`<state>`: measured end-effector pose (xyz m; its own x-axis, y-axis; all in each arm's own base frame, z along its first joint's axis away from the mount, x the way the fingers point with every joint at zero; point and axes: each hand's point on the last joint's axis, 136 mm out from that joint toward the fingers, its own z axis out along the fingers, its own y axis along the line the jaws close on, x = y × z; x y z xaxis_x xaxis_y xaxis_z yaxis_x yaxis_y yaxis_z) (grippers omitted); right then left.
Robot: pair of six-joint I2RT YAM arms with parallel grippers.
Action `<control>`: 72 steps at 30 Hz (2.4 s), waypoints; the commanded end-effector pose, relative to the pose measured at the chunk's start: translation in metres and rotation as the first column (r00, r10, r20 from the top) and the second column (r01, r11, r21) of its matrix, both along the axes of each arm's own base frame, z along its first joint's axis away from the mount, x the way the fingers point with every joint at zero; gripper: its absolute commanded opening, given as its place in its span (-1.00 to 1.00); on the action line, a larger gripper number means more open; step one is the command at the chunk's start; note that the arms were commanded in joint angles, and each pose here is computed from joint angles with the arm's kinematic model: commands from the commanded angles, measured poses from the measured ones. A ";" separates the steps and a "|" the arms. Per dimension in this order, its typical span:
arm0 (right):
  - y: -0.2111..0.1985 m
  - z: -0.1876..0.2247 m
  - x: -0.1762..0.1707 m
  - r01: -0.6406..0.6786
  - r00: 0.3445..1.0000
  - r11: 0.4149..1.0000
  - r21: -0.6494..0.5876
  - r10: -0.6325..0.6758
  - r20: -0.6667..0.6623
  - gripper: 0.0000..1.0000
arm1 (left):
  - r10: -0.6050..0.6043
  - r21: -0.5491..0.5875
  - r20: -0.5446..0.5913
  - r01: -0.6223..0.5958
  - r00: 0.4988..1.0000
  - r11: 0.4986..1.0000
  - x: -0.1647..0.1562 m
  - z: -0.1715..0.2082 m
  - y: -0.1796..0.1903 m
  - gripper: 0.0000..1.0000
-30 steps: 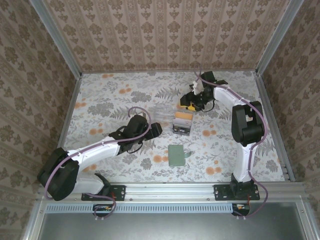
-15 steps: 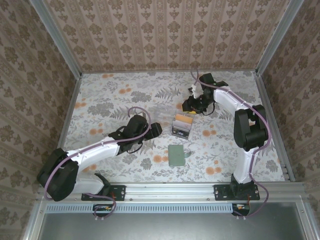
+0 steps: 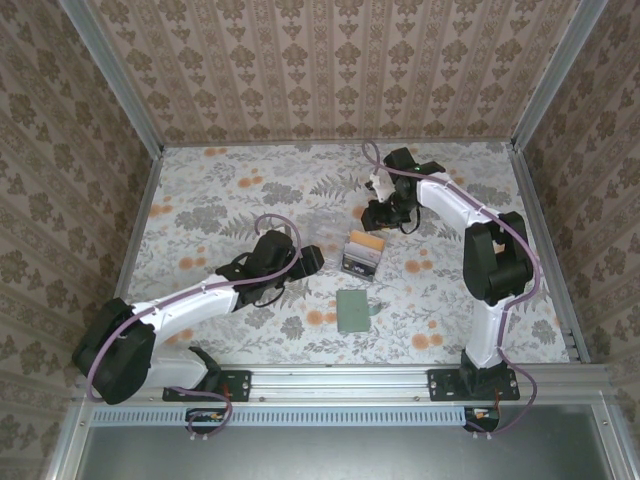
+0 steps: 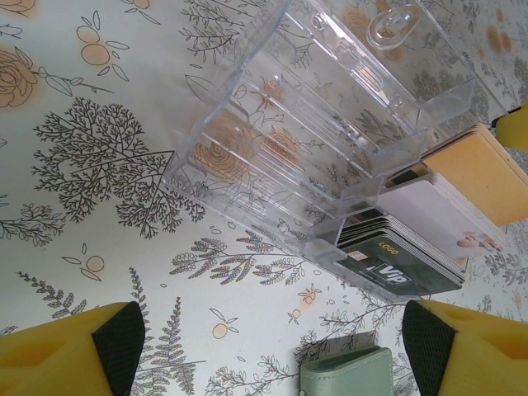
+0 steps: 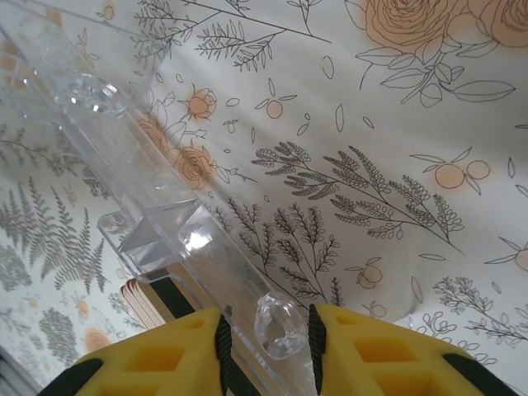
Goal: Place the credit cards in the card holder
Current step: Rotate the storage box at the center of the table, then pick up the credit card from the storage box.
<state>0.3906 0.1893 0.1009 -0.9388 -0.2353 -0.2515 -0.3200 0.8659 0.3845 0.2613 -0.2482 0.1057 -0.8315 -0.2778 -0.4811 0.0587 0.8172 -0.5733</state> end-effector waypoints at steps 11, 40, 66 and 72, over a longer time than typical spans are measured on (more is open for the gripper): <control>-0.046 0.014 -0.001 0.024 0.995 0.966 -0.258 0.002 0.102 -0.57 | -0.004 -0.013 0.008 0.004 1.000 1.000 0.000 0.004 0.001 0.69; -0.051 0.057 -0.024 0.224 0.965 0.953 -0.202 -0.187 0.186 -0.10 | -0.052 -0.008 0.020 0.052 0.998 0.999 0.003 0.007 -0.009 0.70; -0.034 0.005 -0.013 0.141 0.982 0.840 -0.524 -0.051 0.182 0.29 | -0.098 -0.042 0.010 0.099 0.995 0.994 0.013 0.009 -0.029 0.77; -0.047 0.009 -0.006 0.172 0.974 0.794 -0.583 -0.049 0.221 0.29 | -0.106 -0.044 0.002 0.106 0.994 0.993 0.013 0.007 -0.033 0.77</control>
